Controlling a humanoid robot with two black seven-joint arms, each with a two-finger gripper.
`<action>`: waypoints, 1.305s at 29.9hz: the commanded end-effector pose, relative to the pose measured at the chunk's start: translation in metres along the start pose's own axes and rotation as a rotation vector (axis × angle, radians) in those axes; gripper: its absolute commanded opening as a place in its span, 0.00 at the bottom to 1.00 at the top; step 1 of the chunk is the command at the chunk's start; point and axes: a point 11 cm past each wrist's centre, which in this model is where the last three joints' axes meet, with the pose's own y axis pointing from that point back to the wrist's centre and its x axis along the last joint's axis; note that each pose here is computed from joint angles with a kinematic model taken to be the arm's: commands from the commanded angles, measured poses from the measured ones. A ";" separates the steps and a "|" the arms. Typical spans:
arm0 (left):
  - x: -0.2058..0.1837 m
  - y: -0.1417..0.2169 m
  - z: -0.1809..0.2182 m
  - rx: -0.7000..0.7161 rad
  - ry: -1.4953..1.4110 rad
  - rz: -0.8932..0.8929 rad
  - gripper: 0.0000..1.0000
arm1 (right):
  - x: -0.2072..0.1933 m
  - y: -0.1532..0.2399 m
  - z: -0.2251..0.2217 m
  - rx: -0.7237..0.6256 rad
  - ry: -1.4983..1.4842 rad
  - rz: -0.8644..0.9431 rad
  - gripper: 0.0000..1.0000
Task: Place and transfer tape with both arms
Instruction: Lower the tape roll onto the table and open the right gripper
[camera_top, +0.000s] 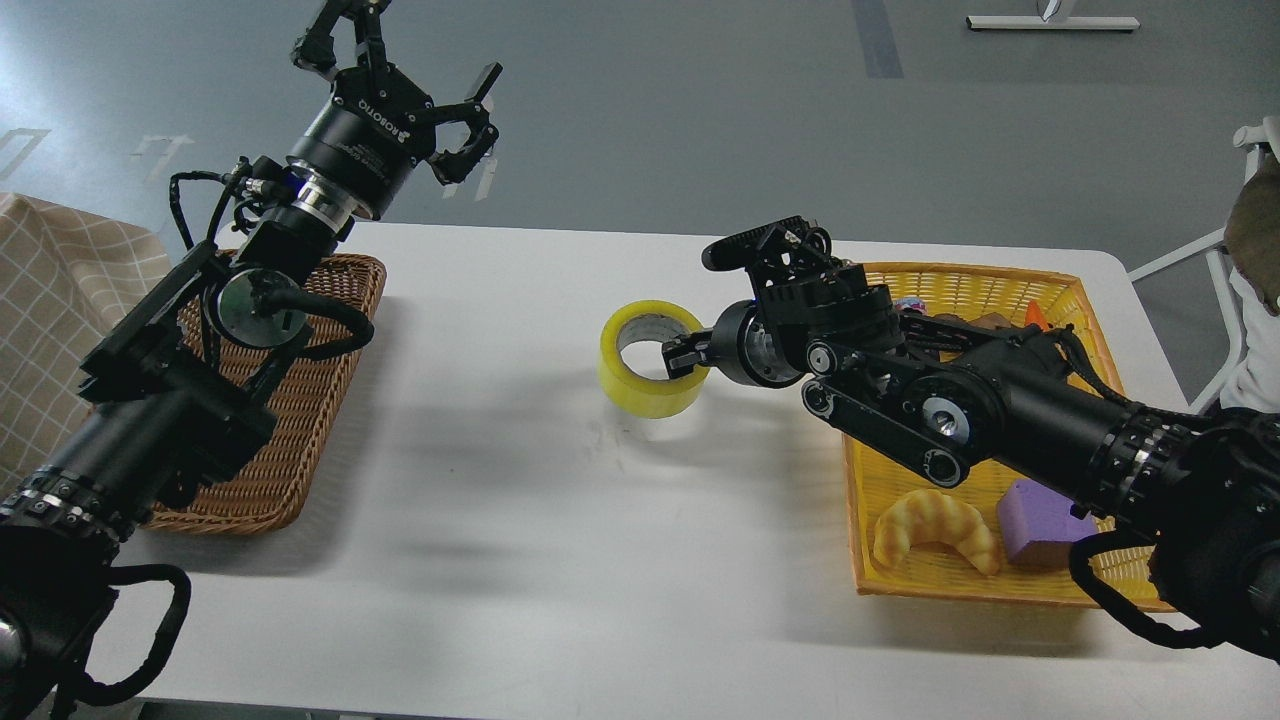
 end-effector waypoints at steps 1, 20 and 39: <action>0.000 0.000 0.001 -0.001 -0.003 0.000 0.98 | -0.002 0.000 -0.002 0.006 0.004 -0.003 0.00; 0.000 0.000 0.000 -0.001 0.002 -0.001 0.98 | -0.035 -0.011 0.001 -0.002 0.004 -0.068 0.00; -0.001 0.000 -0.002 0.000 0.006 -0.001 0.98 | -0.045 -0.014 0.004 -0.010 -0.007 -0.086 0.14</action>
